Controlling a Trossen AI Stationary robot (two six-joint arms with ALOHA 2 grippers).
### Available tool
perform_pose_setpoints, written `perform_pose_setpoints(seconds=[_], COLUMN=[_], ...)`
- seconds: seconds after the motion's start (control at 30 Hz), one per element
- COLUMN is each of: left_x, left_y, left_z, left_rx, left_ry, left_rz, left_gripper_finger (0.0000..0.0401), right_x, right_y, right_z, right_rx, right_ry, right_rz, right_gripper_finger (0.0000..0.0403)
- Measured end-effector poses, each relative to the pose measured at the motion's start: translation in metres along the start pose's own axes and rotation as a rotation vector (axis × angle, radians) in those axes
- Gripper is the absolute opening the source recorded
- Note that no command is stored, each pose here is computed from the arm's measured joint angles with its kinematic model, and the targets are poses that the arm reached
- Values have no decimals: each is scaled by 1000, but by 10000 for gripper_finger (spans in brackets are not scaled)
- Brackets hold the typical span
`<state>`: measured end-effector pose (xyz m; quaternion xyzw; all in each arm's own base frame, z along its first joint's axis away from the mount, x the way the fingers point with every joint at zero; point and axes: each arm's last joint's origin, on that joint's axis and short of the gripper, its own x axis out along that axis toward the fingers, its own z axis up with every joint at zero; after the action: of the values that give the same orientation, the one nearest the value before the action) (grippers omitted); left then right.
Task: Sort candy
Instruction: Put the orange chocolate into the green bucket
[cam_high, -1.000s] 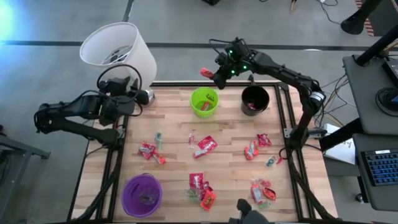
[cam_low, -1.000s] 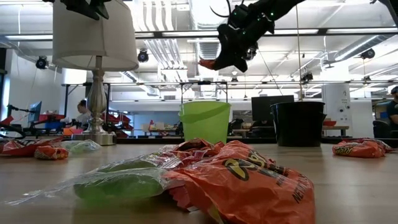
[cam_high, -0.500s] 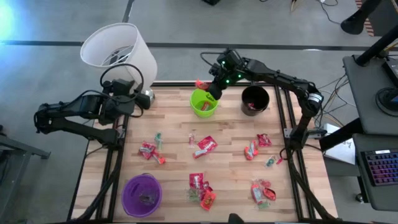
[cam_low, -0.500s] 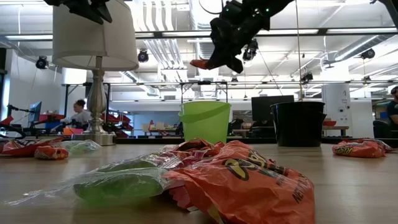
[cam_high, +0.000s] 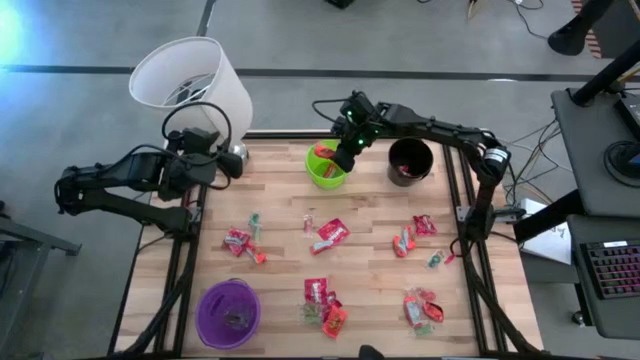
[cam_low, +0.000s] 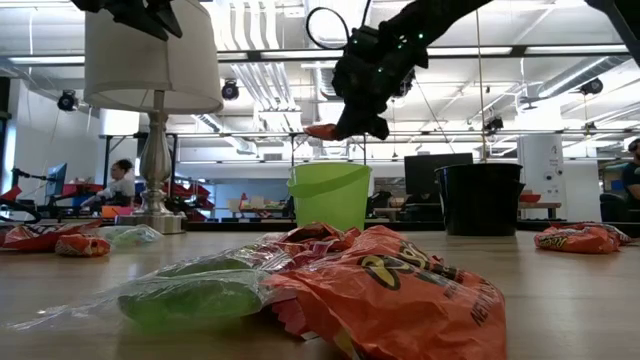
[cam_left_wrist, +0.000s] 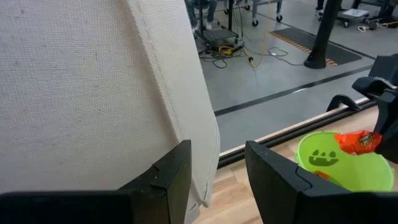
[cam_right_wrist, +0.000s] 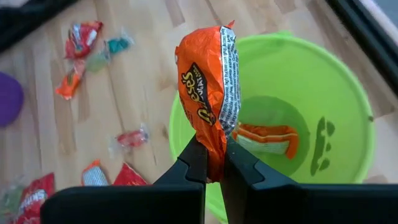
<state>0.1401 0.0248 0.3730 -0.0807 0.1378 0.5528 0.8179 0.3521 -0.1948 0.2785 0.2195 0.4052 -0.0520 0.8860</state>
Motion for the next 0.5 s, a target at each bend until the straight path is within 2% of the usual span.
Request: perform_pose_setpoints(seconds=[0.17,0.33,0.5], left_x=[0,0,0], left_y=[0,0,0], left_z=[-1,-1,-1], left_rx=[30,47,51], left_ry=[18,19,20], left_rz=[-22,-22,-21], left_gripper_finger=[134,134,134], right_x=[12,14,14], right_y=[-2,-6,-8], right_z=[-2,-2,-2], right_rx=[-5,54,65], right_ry=[22,27,25], right_rz=[4,-11,-15], right_gripper_finger=[13,14,40])
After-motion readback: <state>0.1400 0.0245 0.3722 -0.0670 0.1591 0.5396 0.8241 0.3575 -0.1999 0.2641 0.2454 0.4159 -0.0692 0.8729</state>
